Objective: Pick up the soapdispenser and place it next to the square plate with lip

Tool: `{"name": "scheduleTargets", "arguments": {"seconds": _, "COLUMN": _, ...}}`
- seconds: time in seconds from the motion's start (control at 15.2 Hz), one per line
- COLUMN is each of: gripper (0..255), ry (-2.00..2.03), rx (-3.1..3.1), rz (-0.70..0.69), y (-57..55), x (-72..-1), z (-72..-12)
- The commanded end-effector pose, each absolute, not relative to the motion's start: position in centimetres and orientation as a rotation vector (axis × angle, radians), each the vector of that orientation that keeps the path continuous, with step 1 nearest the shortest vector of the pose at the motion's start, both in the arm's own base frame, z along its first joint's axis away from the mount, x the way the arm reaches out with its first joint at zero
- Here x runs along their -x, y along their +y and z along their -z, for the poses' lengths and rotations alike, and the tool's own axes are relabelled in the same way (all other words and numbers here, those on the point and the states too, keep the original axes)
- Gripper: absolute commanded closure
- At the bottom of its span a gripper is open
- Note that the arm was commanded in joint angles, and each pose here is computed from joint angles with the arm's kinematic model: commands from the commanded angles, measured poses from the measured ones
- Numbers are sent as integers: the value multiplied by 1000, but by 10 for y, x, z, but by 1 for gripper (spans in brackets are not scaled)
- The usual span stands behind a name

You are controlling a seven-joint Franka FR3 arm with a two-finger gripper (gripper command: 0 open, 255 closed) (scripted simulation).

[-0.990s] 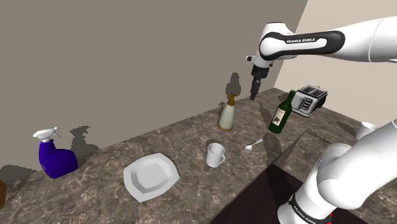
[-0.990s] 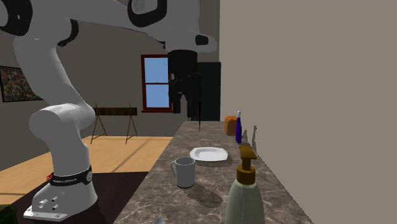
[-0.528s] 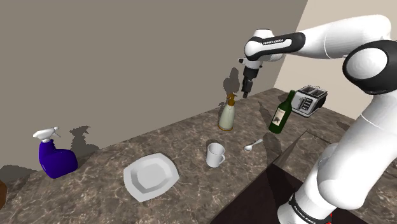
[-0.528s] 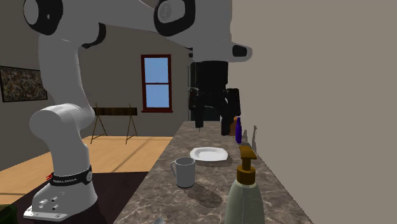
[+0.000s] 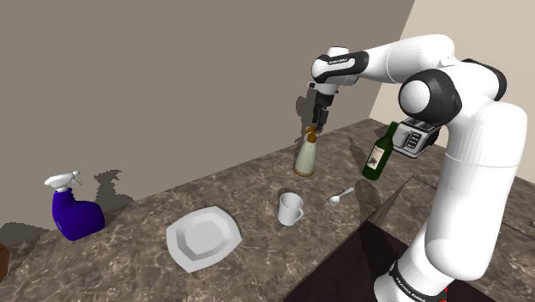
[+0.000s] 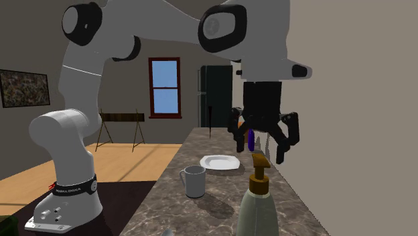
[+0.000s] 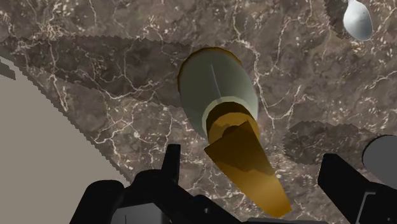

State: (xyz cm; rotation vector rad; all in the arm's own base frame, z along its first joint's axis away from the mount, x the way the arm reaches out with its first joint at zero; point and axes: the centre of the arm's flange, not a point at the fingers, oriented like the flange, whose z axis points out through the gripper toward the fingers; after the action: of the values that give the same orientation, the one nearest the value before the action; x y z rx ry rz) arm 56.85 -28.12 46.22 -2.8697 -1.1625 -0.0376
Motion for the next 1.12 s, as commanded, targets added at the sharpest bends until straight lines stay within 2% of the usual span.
{"name": "scheduleTargets", "arguments": {"seconds": 0.0, "gripper": 0, "ry": -1173, "rx": 2864, "rz": 40, "y": -283, "x": -572, "z": -452}}
{"name": "scheduleTargets", "arguments": {"seconds": 0.33, "gripper": 0, "ry": -1173, "rx": 2864, "rz": 40, "y": -281, "x": -573, "z": -422}}
{"name": "scheduleTargets", "arguments": {"seconds": 0.86, "gripper": 0, "ry": -1173, "rx": 2864, "rz": 40, "y": -281, "x": -573, "z": -422}}
{"name": "scheduleTargets", "arguments": {"seconds": 0.92, "gripper": 255, "ry": -1173, "rx": 2864, "rz": 40, "y": -281, "x": -573, "z": -422}}
{"name": "scheduleTargets", "arguments": {"seconds": 1.06, "gripper": 255, "ry": -1173, "rx": 2864, "rz": 40, "y": -281, "x": -573, "z": -422}}
